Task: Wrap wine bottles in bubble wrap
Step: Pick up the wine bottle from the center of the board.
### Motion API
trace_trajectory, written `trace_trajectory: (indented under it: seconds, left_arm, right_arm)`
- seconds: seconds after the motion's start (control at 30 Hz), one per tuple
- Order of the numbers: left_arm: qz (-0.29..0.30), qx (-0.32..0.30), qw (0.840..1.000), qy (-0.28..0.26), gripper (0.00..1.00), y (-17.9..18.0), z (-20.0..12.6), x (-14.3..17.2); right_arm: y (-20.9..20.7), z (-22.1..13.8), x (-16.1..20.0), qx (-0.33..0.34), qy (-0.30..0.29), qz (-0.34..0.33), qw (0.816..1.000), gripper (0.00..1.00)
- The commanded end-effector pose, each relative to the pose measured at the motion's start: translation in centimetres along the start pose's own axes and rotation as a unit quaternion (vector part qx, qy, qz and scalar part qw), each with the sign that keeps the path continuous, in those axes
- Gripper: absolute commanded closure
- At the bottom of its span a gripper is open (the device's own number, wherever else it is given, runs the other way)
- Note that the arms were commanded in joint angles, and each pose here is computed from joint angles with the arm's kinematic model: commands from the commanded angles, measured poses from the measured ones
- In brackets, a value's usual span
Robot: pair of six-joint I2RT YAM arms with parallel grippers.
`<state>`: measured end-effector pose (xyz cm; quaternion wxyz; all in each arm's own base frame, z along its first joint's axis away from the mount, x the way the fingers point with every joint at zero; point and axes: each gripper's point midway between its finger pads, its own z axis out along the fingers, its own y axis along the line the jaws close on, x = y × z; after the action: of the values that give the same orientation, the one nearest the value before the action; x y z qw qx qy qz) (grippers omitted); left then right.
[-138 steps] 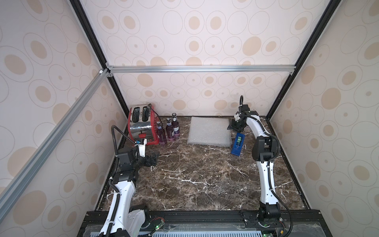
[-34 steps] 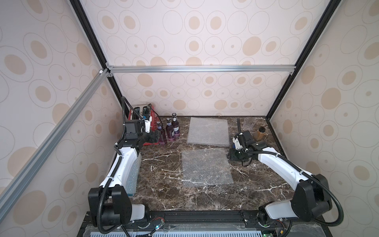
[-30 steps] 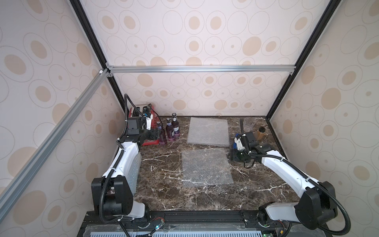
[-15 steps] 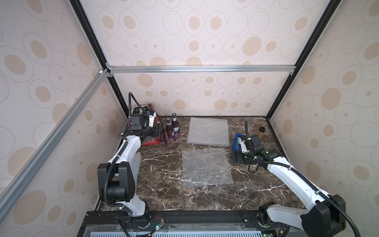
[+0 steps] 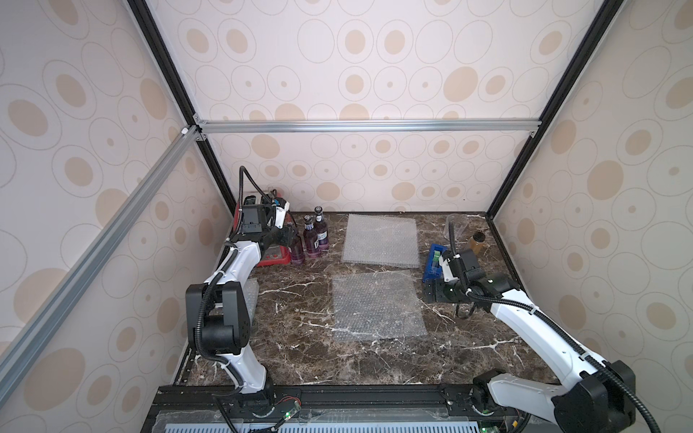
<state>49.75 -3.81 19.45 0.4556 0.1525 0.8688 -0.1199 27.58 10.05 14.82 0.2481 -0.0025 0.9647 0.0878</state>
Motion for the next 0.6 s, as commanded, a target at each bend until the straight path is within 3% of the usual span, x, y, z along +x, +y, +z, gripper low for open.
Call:
trace_trajectory:
  seconds: [0.0, 0.13, 0.27, 0.57]
  left_arm:
    - [0.021, 0.012, 0.999, -0.028, 0.69, -0.3, 0.1, -2.0]
    - [0.019, 0.011, 0.999, -0.033, 0.75, -0.3, 0.1, -1.8]
    - [0.022, 0.024, 0.999, -0.041, 1.0, -1.1, -0.4, -2.0]
    - [0.047, 0.034, 0.995, -0.086, 1.0, -4.1, -7.1, -4.4]
  right_arm:
    - [-0.5, -0.4, 0.3, 0.009, 0.0, -0.009, 1.0, 0.11]
    - [-0.3, -0.4, 0.3, 0.006, -0.001, -0.008, 1.0, 0.11]
    - [0.2, -0.3, 0.2, -0.009, 0.001, -0.01, 1.0, 0.13]
    - [5.0, -1.6, -1.8, -0.102, -0.053, -0.05, 0.992, 0.13]
